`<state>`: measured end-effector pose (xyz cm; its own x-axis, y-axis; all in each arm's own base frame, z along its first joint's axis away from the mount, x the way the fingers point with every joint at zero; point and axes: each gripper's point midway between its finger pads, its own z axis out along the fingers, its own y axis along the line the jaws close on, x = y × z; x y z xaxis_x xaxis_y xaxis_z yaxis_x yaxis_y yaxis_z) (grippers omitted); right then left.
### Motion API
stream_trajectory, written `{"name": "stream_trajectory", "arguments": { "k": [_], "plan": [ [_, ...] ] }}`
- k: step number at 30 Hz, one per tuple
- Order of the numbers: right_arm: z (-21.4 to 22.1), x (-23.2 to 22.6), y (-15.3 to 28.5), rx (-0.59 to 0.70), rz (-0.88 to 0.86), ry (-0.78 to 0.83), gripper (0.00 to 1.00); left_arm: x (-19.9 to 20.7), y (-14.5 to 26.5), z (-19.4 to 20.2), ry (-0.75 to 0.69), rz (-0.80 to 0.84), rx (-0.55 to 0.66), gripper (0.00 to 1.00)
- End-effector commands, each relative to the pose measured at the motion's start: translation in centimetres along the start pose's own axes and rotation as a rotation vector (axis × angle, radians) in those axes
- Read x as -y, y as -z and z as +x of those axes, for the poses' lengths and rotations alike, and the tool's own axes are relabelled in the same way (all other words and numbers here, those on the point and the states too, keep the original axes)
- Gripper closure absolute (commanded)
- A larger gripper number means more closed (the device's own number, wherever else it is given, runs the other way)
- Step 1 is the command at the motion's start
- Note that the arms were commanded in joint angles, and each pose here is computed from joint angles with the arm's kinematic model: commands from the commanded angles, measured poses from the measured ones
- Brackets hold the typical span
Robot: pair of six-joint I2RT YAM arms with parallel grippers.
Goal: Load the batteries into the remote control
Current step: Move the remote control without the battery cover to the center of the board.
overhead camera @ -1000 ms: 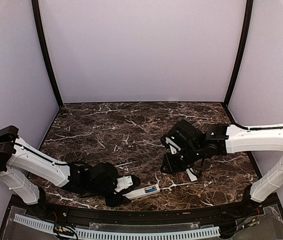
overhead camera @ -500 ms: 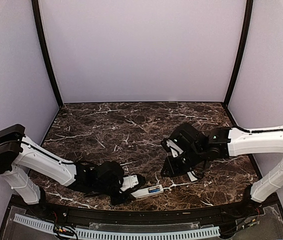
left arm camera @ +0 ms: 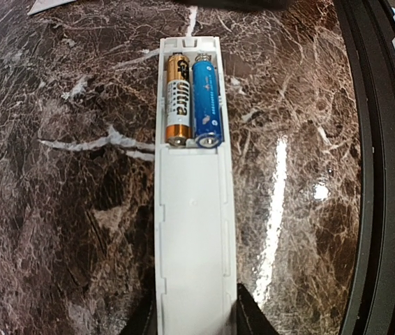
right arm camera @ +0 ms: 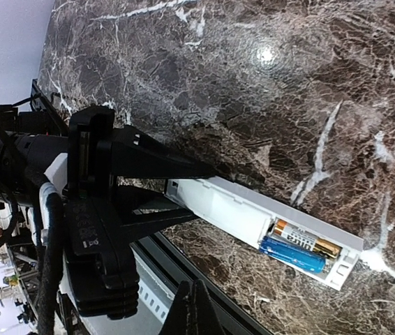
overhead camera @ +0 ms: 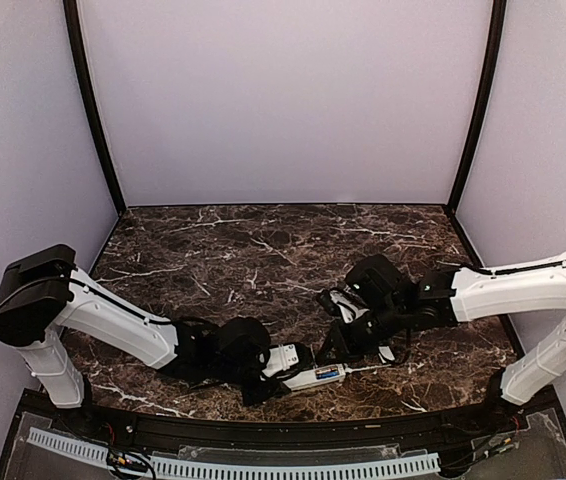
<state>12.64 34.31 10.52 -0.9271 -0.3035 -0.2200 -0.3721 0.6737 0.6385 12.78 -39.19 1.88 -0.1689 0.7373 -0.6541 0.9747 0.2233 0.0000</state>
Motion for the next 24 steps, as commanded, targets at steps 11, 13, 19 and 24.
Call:
{"name": "stream_trajectory", "arguments": {
  "k": [11, 13, 19, 24],
  "plan": [
    [0.7, 2.1, -3.3, -0.092, 0.008, -0.073, 1.0, 0.4, -0.5, 1.3, -0.014, 0.015, -0.053, 0.96],
    [0.9, 2.4, -3.7, -0.104, 0.015, -0.079, 1.0, 0.4, -0.5, 1.2, -0.015, 0.014, -0.05, 0.96],
    [0.9, 3.1, -4.2, -0.115, 0.049, -0.086, 1.0, 0.3, -0.6, 1.2, -0.022, 0.012, -0.054, 0.95],
    [1.1, 3.6, -4.7, -0.131, 0.063, -0.085, 1.0, 0.3, -0.7, 1.5, -0.023, 0.009, -0.063, 0.95]
  ]
}}
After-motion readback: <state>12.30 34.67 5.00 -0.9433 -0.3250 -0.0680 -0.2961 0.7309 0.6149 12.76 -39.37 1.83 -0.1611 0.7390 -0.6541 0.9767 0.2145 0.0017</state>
